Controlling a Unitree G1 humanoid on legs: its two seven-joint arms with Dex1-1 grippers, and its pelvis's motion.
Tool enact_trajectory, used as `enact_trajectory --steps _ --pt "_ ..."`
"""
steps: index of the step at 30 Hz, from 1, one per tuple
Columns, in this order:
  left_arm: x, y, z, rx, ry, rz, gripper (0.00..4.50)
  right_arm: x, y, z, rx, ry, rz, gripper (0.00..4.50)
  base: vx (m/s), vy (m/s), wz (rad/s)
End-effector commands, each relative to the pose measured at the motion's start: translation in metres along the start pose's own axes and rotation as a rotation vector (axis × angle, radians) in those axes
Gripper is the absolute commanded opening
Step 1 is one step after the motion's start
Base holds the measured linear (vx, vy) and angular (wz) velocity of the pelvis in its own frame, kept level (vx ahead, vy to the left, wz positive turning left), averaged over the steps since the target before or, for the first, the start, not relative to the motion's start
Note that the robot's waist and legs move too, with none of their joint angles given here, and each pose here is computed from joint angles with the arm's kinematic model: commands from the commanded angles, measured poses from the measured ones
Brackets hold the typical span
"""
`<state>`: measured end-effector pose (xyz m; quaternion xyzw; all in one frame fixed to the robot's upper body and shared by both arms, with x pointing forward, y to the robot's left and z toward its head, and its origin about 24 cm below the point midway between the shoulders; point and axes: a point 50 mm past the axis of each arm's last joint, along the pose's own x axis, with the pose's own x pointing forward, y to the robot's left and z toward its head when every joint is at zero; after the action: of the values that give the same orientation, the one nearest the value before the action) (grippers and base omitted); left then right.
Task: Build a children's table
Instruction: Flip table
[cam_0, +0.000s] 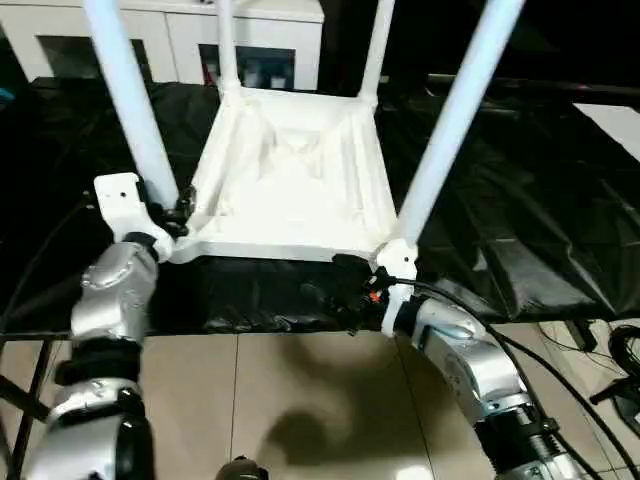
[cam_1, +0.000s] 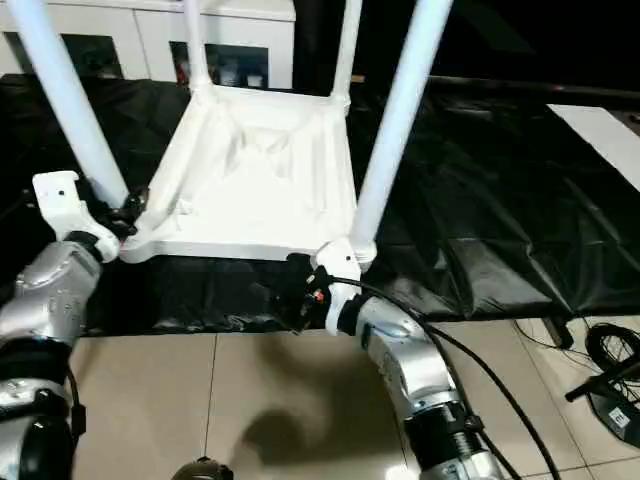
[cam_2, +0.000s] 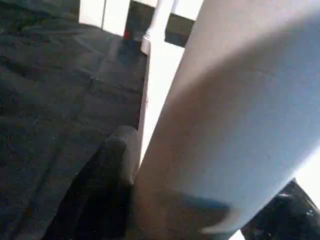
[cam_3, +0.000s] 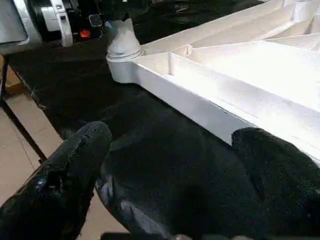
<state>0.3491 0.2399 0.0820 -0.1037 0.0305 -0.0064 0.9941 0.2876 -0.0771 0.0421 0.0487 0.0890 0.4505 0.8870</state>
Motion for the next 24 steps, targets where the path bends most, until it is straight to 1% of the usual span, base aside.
enact_trajectory --steps 1,3,4,5,6,8,12,14,15,16,17,18,20,24 --pt "0.001 -0.007 0.004 -0.133 -0.033 -0.003 2.51 -0.002 -0.005 -0.001 0.014 0.007 -0.037 4.5 0.0 0.0 0.0" --pt "-0.001 -0.018 0.004 -0.236 -0.045 -0.012 2.49 -0.001 -0.007 -0.005 0.049 0.016 -0.089 4.5 0.0 0.0 0.0" --pt "-0.003 -0.031 0.006 -0.31 -0.054 -0.028 2.49 0.0 -0.009 -0.008 0.073 0.015 -0.134 4.5 0.0 0.0 0.0" --pt "-0.004 -0.034 0.007 -0.328 -0.056 -0.032 2.49 0.001 -0.009 -0.009 0.079 0.014 -0.146 4.5 0.0 0.0 0.0" --pt "-0.006 -0.046 0.009 -0.355 -0.061 -0.057 2.49 0.002 -0.012 -0.009 0.114 -0.005 -0.191 4.5 0.0 0.0 0.0" --pt "-0.009 -0.056 0.01 -0.378 -0.057 -0.074 2.49 0.003 -0.016 -0.009 0.167 -0.026 -0.246 4.5 0.0 0.0 0.0" --pt "-0.013 -0.064 0.011 -0.387 -0.058 -0.082 2.47 0.005 -0.021 -0.007 0.229 -0.064 -0.292 4.5 0.0 0.0 0.0" --pt "-0.016 -0.069 0.011 -0.379 -0.05 -0.088 2.41 0.007 -0.022 -0.002 0.272 -0.127 -0.289 4.5 0.0 0.0 0.0" --pt "-0.017 -0.07 0.011 -0.381 -0.048 -0.088 2.41 0.007 -0.022 0.0 0.284 -0.142 -0.289 4.5 0.0 0.0 0.0" --pt "-0.019 -0.072 0.011 -0.388 -0.041 -0.088 2.4 0.008 -0.026 0.006 0.353 -0.216 -0.299 4.5 0.0 0.0 0.0" --pt "-0.019 -0.072 0.011 -0.388 -0.041 -0.088 2.4 0.008 -0.026 0.006 0.353 -0.216 -0.299 4.5 0.0 0.0 0.0" --pt "-0.02 -0.073 0.011 -0.394 -0.037 -0.086 2.39 0.008 -0.028 0.008 0.38 -0.245 -0.306 4.5 0.0 0.0 0.0" --pt "-0.023 -0.075 0.01 -0.403 -0.029 -0.085 2.39 0.01 -0.037 0.013 0.441 -0.309 -0.338 4.5 0.0 0.0 0.0" --pt "-0.025 -0.077 0.009 -0.415 -0.018 -0.092 2.39 0.015 -0.047 0.019 0.497 -0.366 -0.364 4.5 0.0 0.0 0.0"
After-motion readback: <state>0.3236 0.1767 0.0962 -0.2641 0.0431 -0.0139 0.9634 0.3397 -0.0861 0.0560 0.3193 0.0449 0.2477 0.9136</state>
